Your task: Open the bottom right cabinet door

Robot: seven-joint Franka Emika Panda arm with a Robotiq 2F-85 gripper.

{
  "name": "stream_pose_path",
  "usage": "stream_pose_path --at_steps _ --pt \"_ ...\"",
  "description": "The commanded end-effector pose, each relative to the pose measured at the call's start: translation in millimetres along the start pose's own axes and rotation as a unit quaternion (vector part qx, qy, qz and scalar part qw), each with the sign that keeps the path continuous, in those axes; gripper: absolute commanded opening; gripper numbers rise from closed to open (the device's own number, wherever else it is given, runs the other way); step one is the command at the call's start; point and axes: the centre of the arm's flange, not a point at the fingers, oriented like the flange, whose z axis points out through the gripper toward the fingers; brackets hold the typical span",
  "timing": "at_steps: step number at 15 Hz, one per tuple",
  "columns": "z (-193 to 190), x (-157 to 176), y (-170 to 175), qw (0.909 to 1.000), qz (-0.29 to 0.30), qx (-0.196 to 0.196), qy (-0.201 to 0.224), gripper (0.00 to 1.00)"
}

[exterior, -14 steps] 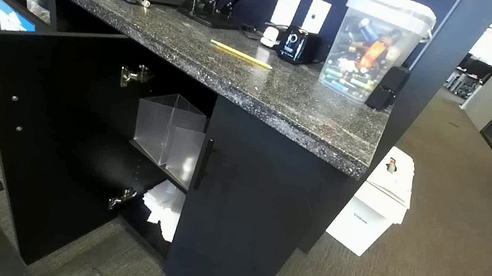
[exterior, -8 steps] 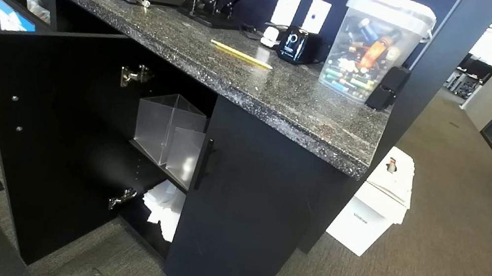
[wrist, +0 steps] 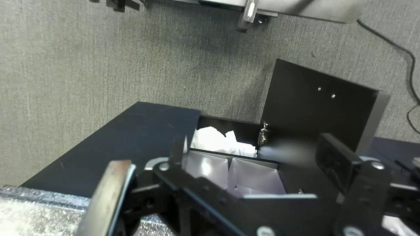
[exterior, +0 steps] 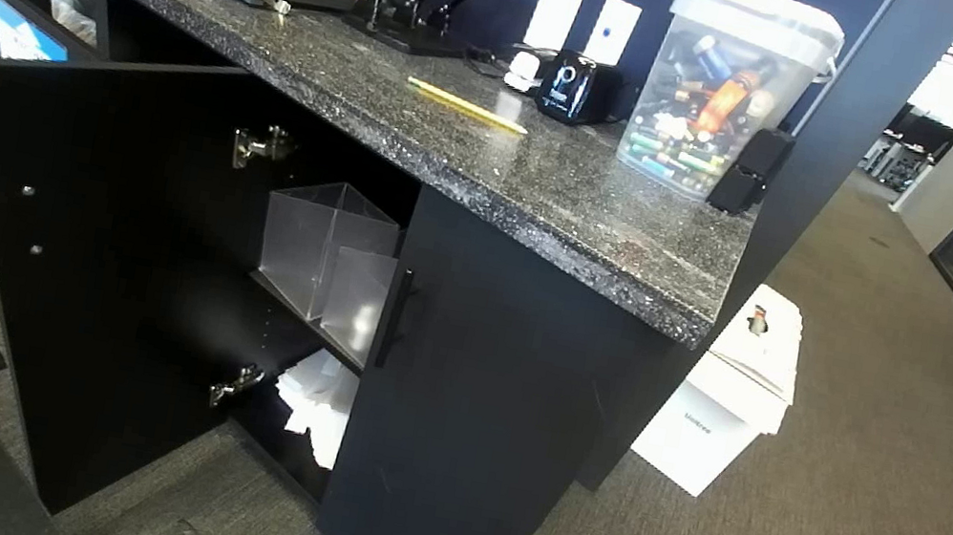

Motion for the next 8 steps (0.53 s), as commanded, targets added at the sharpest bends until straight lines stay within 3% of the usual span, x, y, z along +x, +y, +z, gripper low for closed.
stream_pose_path --at_steps 1,8 --pt "85.7 45.2 29.4 0.9994 0.019 0.028 0.008 1.0" --pt "252.6 110.1 78.0 0.9952 0.072 0.057 0.034 1.0"
